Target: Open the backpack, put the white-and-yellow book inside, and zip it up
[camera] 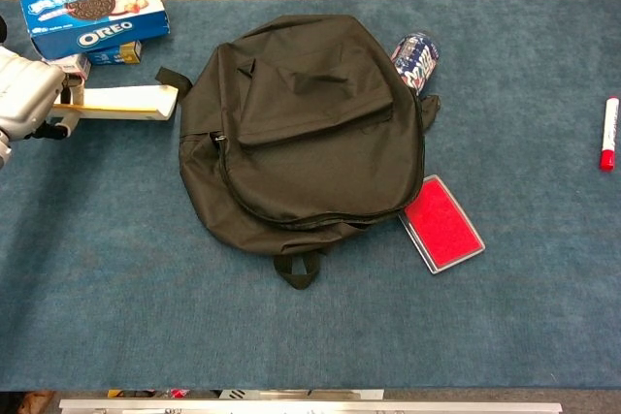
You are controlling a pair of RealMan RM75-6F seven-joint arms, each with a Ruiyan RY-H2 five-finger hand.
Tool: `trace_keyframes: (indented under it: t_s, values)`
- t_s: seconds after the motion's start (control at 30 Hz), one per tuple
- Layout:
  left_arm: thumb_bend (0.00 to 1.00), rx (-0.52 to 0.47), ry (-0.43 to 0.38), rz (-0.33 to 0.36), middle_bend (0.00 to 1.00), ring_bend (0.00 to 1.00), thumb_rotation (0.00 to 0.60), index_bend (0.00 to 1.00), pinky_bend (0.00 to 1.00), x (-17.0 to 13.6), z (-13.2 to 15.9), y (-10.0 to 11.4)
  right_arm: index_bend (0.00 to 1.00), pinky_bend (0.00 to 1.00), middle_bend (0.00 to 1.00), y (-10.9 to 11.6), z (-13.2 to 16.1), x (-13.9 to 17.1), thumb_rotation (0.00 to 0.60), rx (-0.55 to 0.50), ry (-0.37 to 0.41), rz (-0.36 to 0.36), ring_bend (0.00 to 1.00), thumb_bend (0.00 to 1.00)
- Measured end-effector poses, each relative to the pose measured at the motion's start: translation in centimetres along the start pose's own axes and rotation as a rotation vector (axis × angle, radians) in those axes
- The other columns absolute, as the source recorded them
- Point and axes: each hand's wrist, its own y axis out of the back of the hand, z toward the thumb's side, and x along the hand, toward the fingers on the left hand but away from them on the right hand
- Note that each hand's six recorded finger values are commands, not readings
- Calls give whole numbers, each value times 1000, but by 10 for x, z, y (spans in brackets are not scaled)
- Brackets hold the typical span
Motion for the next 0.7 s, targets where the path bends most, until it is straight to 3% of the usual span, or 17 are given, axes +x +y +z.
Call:
trace_keyframes:
  t_s: [0.27,0.7]
  values:
    - [444,-66,-16,102,600,474,600,730,532,-4,-5,13,242,229,359,0,4,0,600,-1,10,-1,172,30]
    - [425,-85,-91,272,610,475,600,748,532,-27,-29,59,242,232,360,-3,24,1,600,9,69,8,173,30]
